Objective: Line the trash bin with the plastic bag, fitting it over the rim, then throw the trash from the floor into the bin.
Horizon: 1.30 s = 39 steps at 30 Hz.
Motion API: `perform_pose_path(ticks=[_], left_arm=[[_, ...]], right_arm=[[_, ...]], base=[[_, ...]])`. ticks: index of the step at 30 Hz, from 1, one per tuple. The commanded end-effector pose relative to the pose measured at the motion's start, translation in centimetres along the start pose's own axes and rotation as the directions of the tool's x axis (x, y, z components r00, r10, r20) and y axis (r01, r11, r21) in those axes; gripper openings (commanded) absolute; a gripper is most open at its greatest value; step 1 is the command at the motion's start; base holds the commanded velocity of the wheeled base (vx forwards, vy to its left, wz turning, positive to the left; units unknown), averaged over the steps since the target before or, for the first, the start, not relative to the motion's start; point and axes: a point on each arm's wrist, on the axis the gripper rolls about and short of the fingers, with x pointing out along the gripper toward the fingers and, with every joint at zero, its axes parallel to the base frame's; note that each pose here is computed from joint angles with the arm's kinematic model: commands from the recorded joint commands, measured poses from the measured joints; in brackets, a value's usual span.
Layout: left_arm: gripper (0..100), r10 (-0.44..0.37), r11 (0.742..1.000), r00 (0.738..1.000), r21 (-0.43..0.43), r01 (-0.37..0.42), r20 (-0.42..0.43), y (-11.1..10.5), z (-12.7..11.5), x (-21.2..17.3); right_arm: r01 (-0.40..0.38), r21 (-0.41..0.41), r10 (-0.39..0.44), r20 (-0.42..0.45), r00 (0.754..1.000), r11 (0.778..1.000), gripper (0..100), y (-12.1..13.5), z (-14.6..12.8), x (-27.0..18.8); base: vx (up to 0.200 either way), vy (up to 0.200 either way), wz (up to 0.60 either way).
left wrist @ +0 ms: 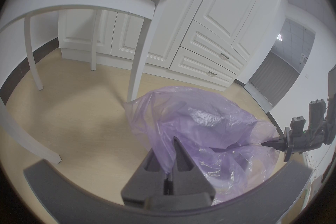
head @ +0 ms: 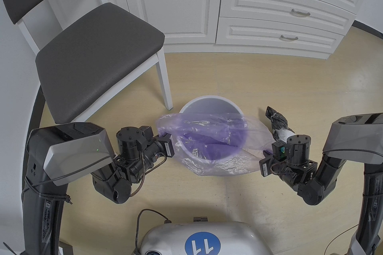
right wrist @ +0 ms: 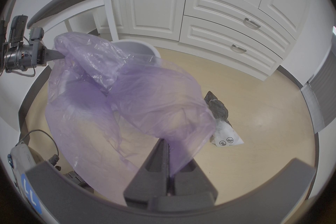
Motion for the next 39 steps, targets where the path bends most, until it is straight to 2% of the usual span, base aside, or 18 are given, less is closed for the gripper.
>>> perform_pose_path(ticks=[1, 21, 39], left_arm=[[0, 0.003, 1.0, 1.0, 0.0, -0.003, -0.01, 0.1, -0.5, 0.1], [0, 0.003, 1.0, 1.0, 0.001, -0.003, -0.015, 0.1, -0.7, 0.2], [0, 0.0, 1.0, 1.0, 0.002, 0.0, -0.015, 0.0, -0.7, 0.1]], right_arm=[[-0.003, -0.012, 0.003, -0.02, 1.0, 1.0, 0, 0.2, -0.7, 0.3], [-0.003, -0.033, 0.001, -0.062, 0.998, 0.999, 0, 0.4, -2.2, 1.2], [-0.007, -0.033, 0.004, -0.062, 0.998, 0.999, 0, 0.5, -2.4, 1.3]], base=[[0.0, 0.0, 0.0], [0.0, 0.0, 0.0], [0.0, 0.0, 0.0]])
